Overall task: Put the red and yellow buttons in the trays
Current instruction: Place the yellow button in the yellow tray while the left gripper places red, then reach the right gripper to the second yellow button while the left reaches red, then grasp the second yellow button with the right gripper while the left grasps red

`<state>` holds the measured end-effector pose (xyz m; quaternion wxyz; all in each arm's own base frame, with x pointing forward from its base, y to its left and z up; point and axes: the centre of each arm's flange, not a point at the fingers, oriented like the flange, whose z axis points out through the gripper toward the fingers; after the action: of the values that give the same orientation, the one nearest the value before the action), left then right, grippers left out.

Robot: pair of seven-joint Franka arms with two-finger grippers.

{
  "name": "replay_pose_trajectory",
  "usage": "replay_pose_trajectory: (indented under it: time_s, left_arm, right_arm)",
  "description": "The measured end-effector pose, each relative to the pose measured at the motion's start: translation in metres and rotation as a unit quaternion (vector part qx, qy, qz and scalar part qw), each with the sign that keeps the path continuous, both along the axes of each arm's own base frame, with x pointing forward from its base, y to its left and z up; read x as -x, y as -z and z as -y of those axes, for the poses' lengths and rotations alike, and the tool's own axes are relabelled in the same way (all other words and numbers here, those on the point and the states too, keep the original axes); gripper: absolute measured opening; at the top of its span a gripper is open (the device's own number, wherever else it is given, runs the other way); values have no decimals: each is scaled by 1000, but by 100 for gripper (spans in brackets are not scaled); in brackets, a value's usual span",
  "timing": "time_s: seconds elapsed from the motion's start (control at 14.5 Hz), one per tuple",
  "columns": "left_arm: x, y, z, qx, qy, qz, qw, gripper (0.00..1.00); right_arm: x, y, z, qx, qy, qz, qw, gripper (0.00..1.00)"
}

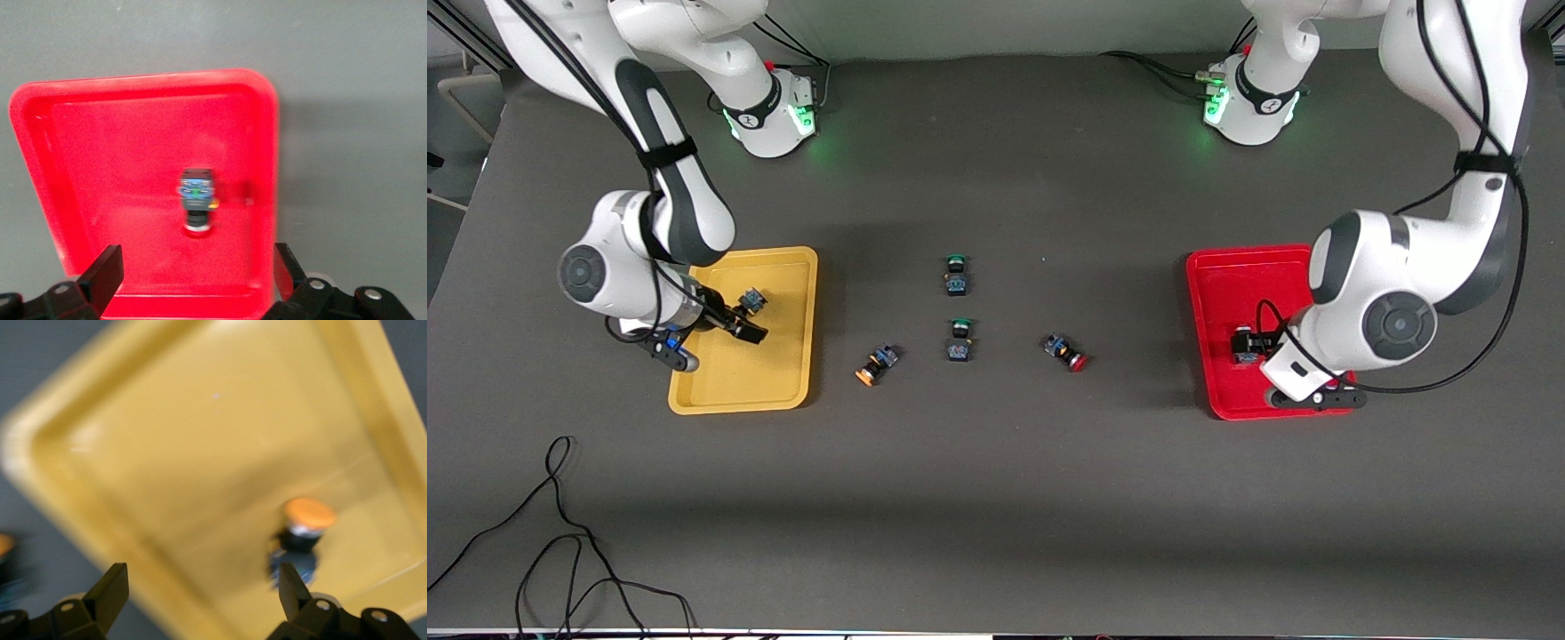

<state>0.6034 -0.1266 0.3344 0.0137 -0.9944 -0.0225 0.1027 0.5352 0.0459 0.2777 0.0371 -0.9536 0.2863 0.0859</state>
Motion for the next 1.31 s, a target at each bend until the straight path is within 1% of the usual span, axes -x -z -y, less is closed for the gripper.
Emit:
replay_pose_trajectory:
  time_s: [0.14,0.21,0.28,0.41,0.55,0.69,0.83,0.97,1.04,1.11,1.18,1.24,1.31]
  left_arm:
    - [3,-12,42,-3,-34,14,999,100]
    - [6,-15,67,-6,-56,21,998,100]
    - [10,-19,96,-9,-83,30,996,100]
    - [18,-19,151,-11,-149,50,987,100]
    - [26,-11,196,-5,-211,69,975,100]
    - [39,7,236,-2,-281,79,957,100]
    - [51,33,267,-6,-338,78,938,100]
    - [62,68,290,-16,-374,72,925,100]
    - [64,87,298,-19,-385,70,920,100]
    - [65,104,303,-19,-392,70,917,100]
    - [66,119,304,-21,-395,69,916,100]
    - [65,131,303,-25,-396,68,916,100]
    - [64,140,302,-31,-394,69,916,98]
  right_arm:
    - [-23,-45,-43,-9,17,14,1000,100]
    - [-30,-59,-66,-12,24,22,999,100]
    - [-33,-66,-89,-14,29,25,999,100]
    - [-36,-65,-137,-17,40,22,999,100]
    - [-38,-50,-170,-16,45,12,999,100]
    - [-43,-18,-185,-11,47,8,999,100]
    - [-44,26,-188,-1,61,0,998,100]
    - [-41,69,-194,8,70,-8,998,100]
    - [-39,85,-197,11,70,-12,997,100]
    - [-37,95,-200,13,71,-15,997,96]
    - [-36,100,-201,15,70,-17,997,96]
    - [-35,103,-203,14,69,-16,997,90]
    - [-34,104,-205,13,68,-15,997,78]
